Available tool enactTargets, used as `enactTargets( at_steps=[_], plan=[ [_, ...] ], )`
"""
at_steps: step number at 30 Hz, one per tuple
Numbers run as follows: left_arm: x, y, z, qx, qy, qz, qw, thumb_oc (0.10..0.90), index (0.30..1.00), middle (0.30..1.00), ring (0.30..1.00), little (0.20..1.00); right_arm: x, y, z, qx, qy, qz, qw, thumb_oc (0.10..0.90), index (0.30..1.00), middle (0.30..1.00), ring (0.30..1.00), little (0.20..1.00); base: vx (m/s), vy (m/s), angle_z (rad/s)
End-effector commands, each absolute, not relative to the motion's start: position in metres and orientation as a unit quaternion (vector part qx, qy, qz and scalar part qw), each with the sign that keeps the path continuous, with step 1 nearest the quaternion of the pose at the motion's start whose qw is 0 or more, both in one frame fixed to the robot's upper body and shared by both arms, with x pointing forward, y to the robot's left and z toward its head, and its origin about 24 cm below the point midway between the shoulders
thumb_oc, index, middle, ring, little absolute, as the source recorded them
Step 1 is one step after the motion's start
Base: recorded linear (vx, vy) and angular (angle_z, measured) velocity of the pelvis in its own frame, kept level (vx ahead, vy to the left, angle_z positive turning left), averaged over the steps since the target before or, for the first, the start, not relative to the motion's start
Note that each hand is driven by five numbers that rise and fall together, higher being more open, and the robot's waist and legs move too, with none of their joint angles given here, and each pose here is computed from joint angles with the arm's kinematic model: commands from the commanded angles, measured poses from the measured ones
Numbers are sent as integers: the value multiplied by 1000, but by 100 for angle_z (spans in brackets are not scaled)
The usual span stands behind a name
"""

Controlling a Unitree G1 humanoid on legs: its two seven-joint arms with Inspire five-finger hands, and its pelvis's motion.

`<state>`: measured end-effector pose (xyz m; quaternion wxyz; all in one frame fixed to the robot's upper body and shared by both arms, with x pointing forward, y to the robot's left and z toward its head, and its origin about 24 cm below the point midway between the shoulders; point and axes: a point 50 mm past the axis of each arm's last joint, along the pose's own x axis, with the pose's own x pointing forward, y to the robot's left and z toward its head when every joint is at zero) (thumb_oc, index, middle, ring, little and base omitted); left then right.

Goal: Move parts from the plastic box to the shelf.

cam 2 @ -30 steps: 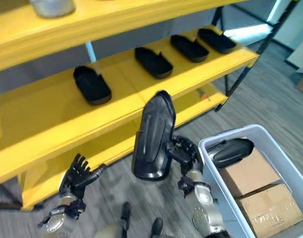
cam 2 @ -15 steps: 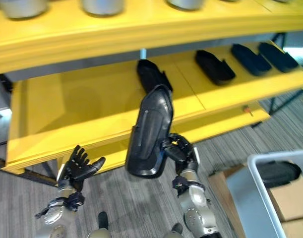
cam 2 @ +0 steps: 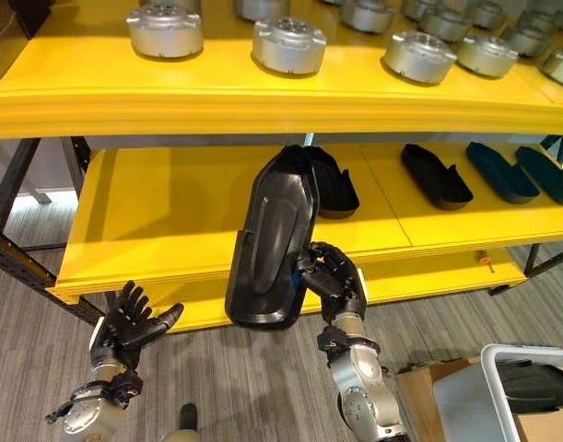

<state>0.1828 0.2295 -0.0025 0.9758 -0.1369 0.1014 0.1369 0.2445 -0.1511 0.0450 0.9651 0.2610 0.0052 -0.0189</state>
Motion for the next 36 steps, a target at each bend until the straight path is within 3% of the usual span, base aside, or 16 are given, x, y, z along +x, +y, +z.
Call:
enactTargets(
  at_steps=[1,13,19,36],
  plan=[
    [195,231,34,-136,-2,113,984,900,1000,1000,1000,1000,259,-146,96,280,-119,36,952,400,300,300,300,300,34,58,15],
    [191,249,41,-116,-14,150,982,900,1000,1000,1000,1000,282,-115,108,299,-113,76,945,400,300,300,300,300,30,119,9],
    [205,247,49,-74,-26,119,990,900,1000,1000,1000,1000,280,-109,105,311,-108,85,941,400,300,300,300,300,-6,112,25],
    [202,230,37,-146,-4,88,985,900,1000,1000,1000,1000,276,-127,111,282,-128,88,947,400,300,300,300,300,61,-217,19]
  ],
)
